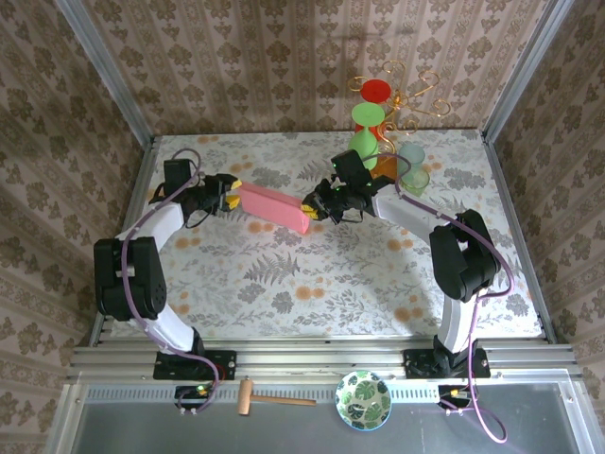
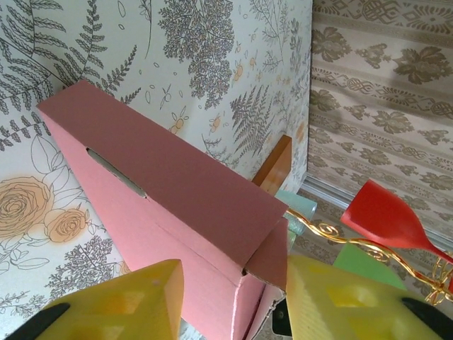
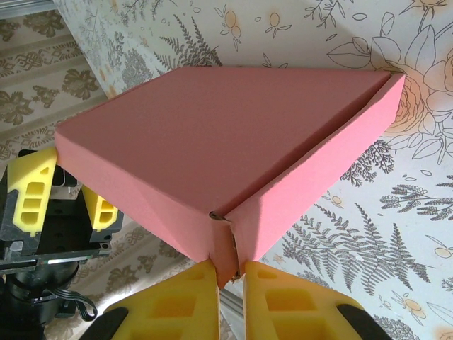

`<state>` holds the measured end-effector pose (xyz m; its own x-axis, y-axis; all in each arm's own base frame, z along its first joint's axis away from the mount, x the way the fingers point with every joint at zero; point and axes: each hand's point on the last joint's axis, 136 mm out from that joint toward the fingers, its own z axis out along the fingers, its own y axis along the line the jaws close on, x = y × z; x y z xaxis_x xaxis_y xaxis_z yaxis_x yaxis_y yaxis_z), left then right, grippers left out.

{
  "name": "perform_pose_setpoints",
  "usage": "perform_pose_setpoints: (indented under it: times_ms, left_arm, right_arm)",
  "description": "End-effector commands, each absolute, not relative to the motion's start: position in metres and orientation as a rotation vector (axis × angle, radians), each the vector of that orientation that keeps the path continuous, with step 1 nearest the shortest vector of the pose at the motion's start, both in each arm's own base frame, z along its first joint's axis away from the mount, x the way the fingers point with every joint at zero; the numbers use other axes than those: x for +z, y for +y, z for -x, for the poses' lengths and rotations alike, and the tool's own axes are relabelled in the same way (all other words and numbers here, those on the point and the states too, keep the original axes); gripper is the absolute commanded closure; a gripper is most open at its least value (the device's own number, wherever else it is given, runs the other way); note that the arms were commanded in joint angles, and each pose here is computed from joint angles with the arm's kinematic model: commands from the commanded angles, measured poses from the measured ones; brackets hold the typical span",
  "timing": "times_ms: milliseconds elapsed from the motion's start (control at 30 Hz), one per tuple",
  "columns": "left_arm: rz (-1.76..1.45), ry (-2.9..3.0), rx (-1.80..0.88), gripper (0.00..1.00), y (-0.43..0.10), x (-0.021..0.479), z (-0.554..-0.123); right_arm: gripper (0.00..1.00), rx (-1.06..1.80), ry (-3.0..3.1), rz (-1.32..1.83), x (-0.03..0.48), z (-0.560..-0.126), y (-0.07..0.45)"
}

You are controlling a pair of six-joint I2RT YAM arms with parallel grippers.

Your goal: Fold the paper box

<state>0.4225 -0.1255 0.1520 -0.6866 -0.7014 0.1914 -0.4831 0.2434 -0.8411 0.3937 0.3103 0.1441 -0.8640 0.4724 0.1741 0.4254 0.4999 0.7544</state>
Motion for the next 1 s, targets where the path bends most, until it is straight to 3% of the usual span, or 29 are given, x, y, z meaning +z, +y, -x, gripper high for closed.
perform_pose_setpoints:
  times_ms: [0,133,333,533,667,900,967]
  left_arm:
    - [1.119,2.356,-1.404,0.63,-0.128,0.129,-0.411]
    - [1.178,2.364,-1.389,0.76,-0.125,0.107,-0.403]
    - [1.219,2.360,-1.374,0.89,-0.120,0.094,-0.399]
    - [1.220,2.340,-1.359,0.91,-0.116,0.105,-0.398]
    - [1.218,2.315,-1.377,0.90,-0.117,0.117,-0.394]
    - [1.229,2.312,-1.390,0.66,-0.115,0.122,-0.361]
    - [1.226,2.309,-1.388,0.64,-0.114,0.124,-0.348]
  right_arm:
    - [0.87,1.187,2.761,-0.897,0.113,-0.387,0.296]
    - [0.87,1.179,2.764,-0.895,0.112,-0.387,0.296]
    - [0.89,1.160,2.779,-0.897,0.106,-0.384,0.292]
    - [0.91,1.127,2.789,-0.903,0.104,-0.380,0.287]
    - [0.90,1.118,2.779,-0.859,0.113,-0.380,0.285]
    - [0.76,1.040,2.835,-0.697,0.120,-0.359,0.282]
    - [0.73,1.020,2.844,-0.636,0.120,-0.351,0.281]
